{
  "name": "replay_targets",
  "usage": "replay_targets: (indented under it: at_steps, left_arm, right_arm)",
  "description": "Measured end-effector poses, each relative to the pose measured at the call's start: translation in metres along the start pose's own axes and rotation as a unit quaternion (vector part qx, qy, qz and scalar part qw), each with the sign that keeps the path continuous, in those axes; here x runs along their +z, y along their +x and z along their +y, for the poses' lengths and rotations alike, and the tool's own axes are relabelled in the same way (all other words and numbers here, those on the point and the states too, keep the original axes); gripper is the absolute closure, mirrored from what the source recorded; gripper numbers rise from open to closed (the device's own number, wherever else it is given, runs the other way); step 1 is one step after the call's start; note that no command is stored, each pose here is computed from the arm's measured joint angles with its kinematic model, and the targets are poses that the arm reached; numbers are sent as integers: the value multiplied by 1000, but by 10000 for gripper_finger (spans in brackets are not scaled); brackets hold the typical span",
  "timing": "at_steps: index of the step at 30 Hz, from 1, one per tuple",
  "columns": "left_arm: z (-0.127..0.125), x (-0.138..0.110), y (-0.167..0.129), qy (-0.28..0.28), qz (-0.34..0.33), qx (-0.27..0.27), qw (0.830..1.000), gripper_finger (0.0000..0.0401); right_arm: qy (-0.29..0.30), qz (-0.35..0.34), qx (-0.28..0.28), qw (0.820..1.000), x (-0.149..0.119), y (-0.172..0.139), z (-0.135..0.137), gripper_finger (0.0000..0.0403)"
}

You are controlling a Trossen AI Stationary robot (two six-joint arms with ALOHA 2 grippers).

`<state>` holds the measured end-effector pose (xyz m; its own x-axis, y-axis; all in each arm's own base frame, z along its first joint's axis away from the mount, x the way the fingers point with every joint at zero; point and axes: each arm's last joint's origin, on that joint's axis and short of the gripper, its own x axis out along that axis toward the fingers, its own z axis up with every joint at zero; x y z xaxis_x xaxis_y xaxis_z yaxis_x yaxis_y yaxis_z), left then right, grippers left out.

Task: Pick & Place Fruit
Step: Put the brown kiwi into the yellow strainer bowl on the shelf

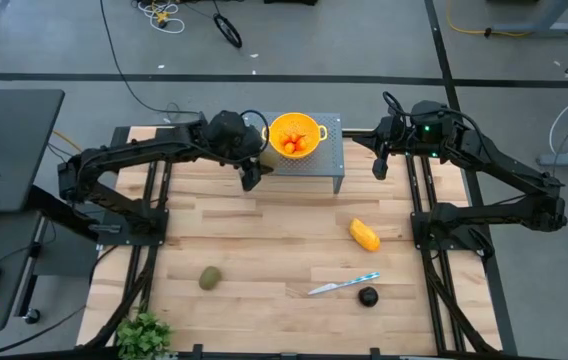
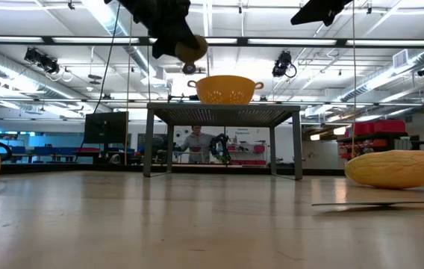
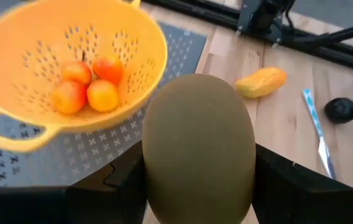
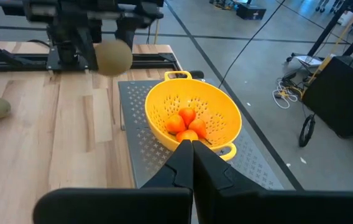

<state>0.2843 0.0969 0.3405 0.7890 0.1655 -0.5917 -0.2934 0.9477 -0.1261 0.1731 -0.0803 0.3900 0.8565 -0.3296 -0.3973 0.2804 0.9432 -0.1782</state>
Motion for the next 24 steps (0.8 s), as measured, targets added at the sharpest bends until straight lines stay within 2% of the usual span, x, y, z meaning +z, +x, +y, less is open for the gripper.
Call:
replay_targets:
  at_steps: [11, 24]
  left_arm:
    - [-6, 35, -37, 8, -22, 11, 1000, 179]
    - [-8, 45, -50, 10, -31, 20, 999, 180]
  right_arm:
    - [0, 0, 0, 1000, 0, 0, 0, 402]
    - [0, 0, 0, 1000, 0, 0, 0, 402]
